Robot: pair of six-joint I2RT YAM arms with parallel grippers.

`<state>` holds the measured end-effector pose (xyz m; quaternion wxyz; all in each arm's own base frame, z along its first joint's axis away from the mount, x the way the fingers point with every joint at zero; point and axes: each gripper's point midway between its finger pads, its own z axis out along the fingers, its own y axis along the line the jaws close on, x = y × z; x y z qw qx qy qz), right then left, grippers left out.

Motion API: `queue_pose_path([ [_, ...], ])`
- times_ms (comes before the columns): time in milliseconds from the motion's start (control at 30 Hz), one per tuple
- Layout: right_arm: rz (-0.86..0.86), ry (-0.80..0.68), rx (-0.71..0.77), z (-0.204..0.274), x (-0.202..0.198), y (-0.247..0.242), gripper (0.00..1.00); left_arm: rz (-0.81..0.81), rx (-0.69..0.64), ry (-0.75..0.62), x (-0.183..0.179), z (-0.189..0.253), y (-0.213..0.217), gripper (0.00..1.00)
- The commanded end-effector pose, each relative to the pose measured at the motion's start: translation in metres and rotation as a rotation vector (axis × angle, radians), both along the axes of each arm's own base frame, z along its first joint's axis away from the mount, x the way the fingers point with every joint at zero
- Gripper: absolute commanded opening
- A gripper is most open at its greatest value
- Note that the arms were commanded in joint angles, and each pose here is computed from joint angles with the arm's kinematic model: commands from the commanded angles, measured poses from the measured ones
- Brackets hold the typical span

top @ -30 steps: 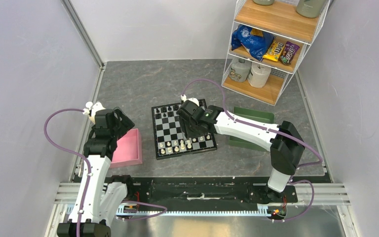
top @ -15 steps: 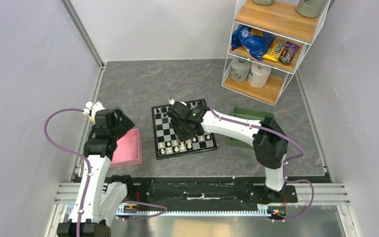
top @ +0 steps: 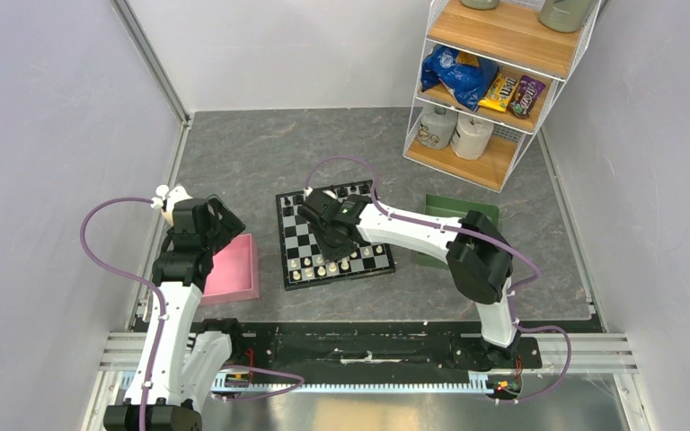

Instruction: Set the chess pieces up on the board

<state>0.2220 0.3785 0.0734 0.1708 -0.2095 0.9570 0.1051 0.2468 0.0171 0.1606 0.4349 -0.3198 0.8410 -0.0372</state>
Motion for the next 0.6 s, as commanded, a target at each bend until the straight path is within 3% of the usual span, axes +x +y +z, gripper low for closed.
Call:
queue_pose_path([
  [0,0.014,-0.019,0.017,0.008,0.005,0.01,0.35,-0.018,0.011,-0.025,0.005,0.005,0.0,0.89],
  [567,0.045,0.01,0.012,0.006,-0.007,0.009,0.22,-0.018,0.007,-0.027,0.005,0.004,-0.001,0.89],
])
